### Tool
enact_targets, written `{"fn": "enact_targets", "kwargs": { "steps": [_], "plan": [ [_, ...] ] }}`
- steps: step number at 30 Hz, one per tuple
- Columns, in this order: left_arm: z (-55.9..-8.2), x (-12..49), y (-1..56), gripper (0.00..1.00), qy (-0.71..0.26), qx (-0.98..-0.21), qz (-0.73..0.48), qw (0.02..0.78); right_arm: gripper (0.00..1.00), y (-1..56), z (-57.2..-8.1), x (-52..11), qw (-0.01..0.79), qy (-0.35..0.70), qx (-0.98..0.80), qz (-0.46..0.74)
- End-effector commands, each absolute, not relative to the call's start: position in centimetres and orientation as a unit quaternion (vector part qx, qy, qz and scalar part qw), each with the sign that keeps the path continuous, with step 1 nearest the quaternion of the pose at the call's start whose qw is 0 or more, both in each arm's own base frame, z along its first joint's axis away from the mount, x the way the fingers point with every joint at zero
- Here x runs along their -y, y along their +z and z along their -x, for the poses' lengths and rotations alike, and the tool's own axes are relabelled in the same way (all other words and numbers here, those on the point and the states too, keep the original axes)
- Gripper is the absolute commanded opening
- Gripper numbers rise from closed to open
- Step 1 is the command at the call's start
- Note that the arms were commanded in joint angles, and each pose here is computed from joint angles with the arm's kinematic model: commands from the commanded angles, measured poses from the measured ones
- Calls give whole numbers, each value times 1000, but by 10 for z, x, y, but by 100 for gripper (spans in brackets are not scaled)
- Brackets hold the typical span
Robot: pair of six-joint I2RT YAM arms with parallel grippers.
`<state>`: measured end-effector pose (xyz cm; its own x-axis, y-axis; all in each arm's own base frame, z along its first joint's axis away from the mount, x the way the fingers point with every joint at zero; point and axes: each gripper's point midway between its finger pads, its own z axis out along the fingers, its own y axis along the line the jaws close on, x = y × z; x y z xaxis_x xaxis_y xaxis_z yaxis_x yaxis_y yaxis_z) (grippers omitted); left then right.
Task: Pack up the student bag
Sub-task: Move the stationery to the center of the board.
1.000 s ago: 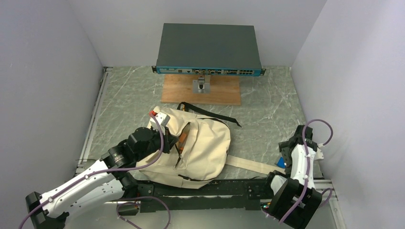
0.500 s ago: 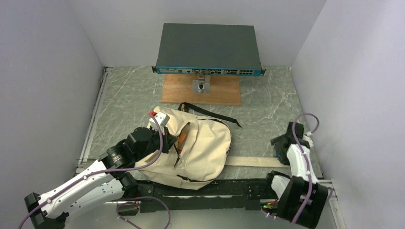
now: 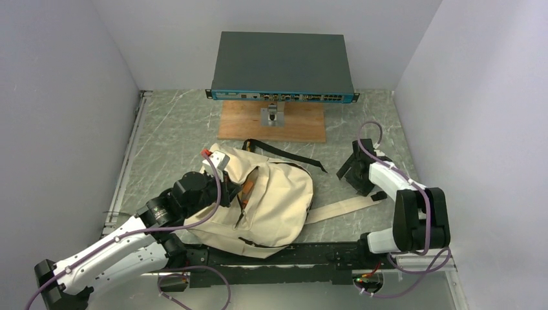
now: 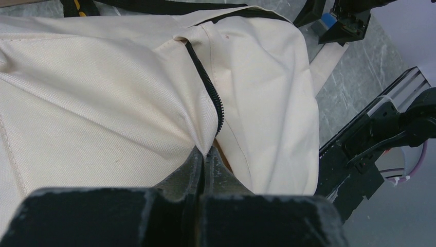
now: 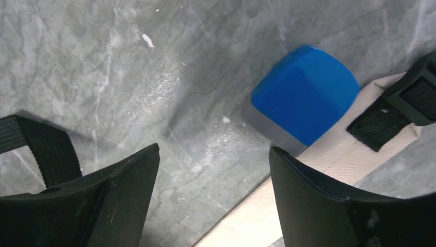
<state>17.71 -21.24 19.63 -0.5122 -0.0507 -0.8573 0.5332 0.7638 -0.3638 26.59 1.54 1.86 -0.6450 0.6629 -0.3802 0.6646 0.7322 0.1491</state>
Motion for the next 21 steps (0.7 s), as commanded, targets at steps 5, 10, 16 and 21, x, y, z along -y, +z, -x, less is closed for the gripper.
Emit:
{"fn": "enact_targets", "kwargs": {
  "steps": [5,10,16,21],
  "plan": [
    [-172,242,244,0,-405,-749,-153,501,90,47,-258,11,231,-64,-911,-336],
    [-173,245,244,0,-408,-746,-157,502,97,42,-259,40,239,-17,-876,-420],
    [-170,247,240,0,-413,-747,-162,495,93,36,-277,53,237,-36,-888,-392],
    [-170,248,234,0,-417,-749,-155,491,84,31,-275,51,227,-60,-892,-387]
  ]
}}
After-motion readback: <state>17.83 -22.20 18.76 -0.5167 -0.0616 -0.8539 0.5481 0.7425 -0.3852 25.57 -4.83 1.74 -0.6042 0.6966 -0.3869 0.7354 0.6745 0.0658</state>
